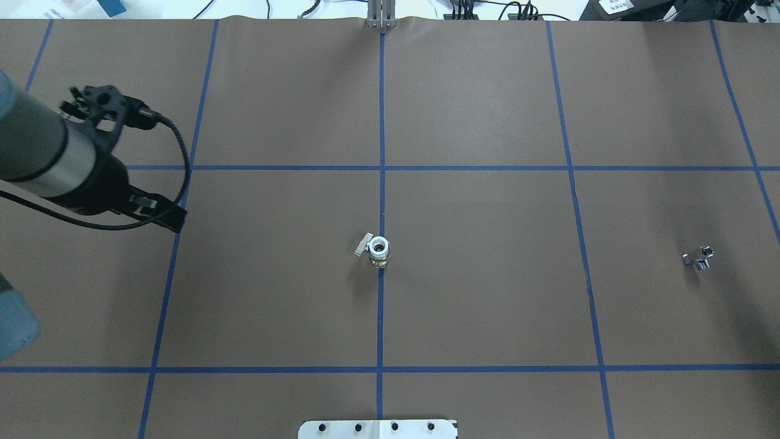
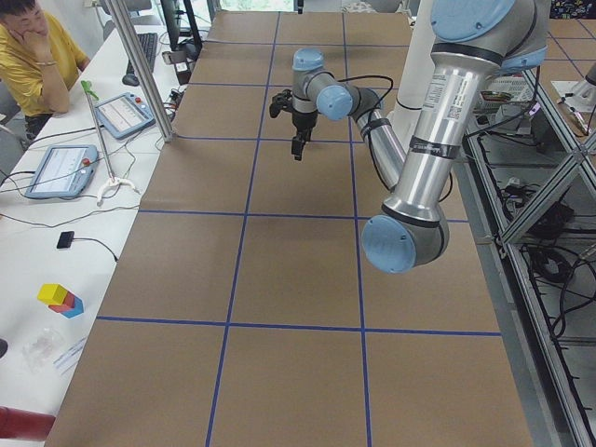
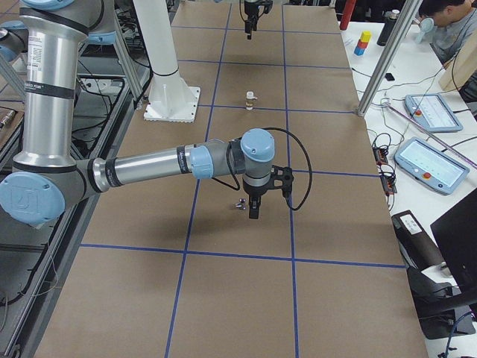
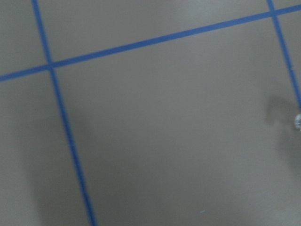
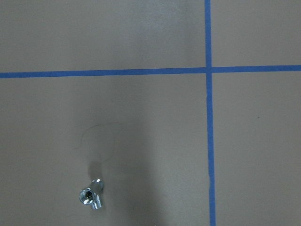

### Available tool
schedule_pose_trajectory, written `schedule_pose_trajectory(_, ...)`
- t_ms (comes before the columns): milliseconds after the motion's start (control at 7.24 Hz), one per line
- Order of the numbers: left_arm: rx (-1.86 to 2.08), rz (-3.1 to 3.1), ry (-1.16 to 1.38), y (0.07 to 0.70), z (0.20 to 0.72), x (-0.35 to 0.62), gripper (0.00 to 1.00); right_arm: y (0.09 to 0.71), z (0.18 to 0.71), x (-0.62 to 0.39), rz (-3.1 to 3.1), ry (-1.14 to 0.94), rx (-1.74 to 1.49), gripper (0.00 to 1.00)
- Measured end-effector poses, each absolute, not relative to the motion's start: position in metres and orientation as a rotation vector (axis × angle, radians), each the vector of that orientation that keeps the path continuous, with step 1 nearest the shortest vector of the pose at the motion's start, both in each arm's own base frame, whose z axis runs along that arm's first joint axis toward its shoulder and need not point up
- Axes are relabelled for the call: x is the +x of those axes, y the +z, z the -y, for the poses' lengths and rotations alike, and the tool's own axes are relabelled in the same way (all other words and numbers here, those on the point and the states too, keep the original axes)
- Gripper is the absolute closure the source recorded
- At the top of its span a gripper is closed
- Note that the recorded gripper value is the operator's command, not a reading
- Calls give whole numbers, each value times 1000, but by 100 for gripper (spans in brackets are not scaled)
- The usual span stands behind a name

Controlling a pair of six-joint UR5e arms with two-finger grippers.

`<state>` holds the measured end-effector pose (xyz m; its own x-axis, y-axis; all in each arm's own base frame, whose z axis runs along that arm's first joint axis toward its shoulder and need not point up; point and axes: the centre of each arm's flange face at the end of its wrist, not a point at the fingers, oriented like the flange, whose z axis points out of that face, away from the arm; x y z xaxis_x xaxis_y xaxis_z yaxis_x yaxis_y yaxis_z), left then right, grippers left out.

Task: Assemble PPR valve and pipe with both arms
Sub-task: 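Withdraw the left arm while the right gripper reaches the chrome fitting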

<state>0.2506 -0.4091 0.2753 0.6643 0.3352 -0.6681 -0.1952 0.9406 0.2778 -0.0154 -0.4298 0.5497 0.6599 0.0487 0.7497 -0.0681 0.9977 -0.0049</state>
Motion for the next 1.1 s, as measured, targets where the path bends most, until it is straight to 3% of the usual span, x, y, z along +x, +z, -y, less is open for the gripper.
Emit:
schedule_pose_trajectory(414,233,-712,429,362,440,133,1,556,400,-76,882,105,7,0)
schedule_pose_trajectory(1105,234,-695,445,381,448,115,1,587,380,-166,808,108,38,4)
